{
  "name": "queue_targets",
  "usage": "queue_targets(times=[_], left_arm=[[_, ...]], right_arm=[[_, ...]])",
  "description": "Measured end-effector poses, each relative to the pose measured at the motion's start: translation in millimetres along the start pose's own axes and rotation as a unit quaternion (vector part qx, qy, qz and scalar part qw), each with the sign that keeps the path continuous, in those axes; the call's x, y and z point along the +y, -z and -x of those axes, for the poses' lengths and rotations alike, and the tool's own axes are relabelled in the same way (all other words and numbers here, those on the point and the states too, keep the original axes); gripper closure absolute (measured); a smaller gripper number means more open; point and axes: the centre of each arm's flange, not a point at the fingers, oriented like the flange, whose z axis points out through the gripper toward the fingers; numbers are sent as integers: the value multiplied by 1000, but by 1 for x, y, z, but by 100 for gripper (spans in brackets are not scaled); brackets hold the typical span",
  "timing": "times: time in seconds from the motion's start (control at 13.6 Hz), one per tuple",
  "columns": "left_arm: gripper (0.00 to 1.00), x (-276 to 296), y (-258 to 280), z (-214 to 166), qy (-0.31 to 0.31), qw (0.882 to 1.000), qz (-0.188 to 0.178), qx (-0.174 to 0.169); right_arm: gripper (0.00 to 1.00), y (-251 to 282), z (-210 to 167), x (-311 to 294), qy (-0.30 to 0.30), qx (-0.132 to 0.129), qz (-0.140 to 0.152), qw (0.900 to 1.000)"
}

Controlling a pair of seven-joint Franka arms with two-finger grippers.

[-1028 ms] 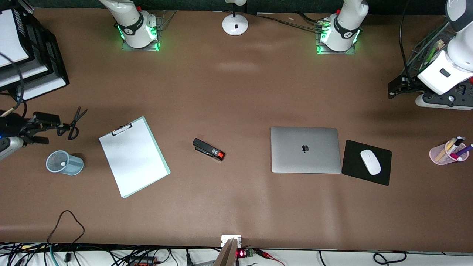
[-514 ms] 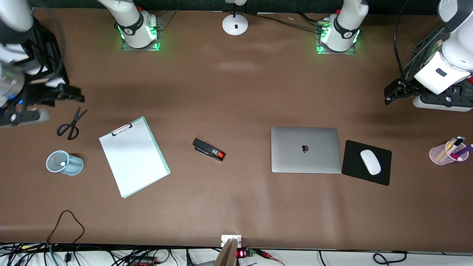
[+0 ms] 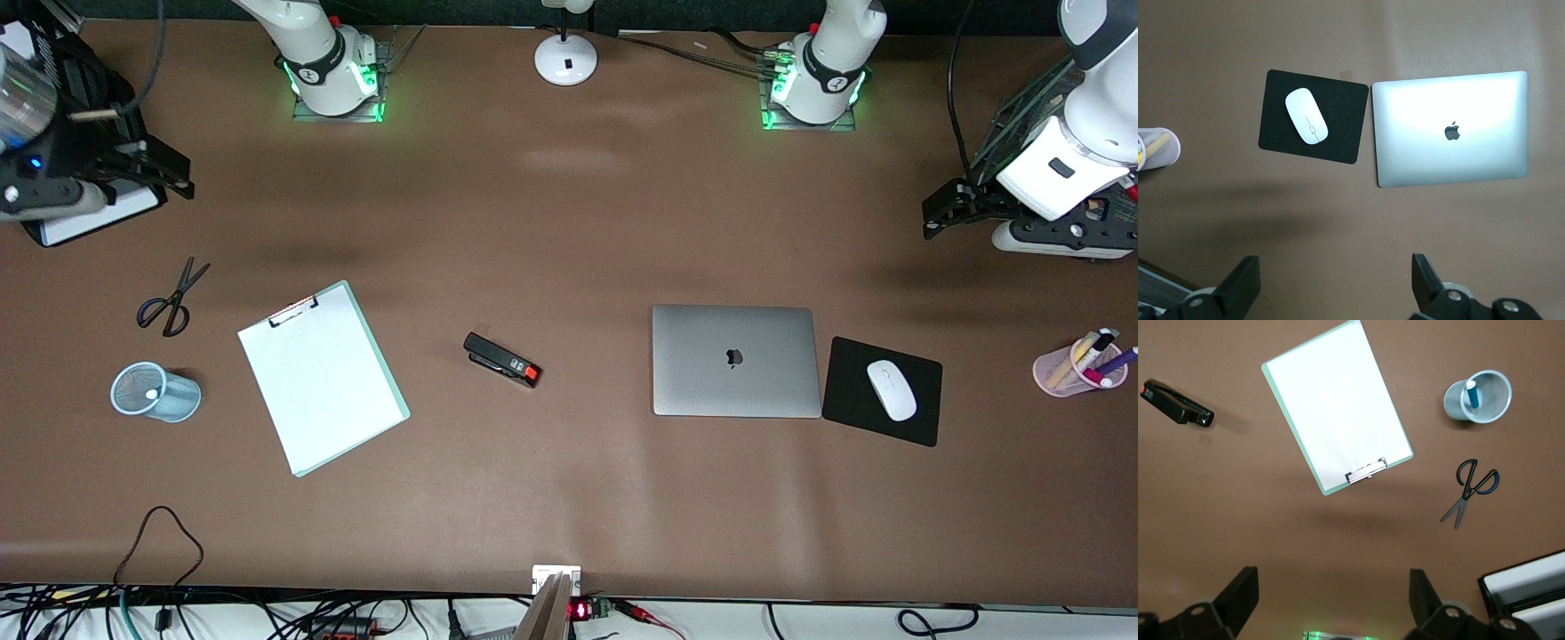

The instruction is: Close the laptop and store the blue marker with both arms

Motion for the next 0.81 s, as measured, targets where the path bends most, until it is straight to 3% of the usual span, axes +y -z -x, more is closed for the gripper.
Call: queue_targets(times=[0.29, 0.81], left_arm=[[0, -1, 0, 0, 1, 1000, 0, 0], [0, 0, 9, 2, -1, 1000, 0, -5]], right_arm=[[0, 8, 30, 3, -10, 31, -2, 999], [0, 6, 37, 3, -15, 42, -2, 999]])
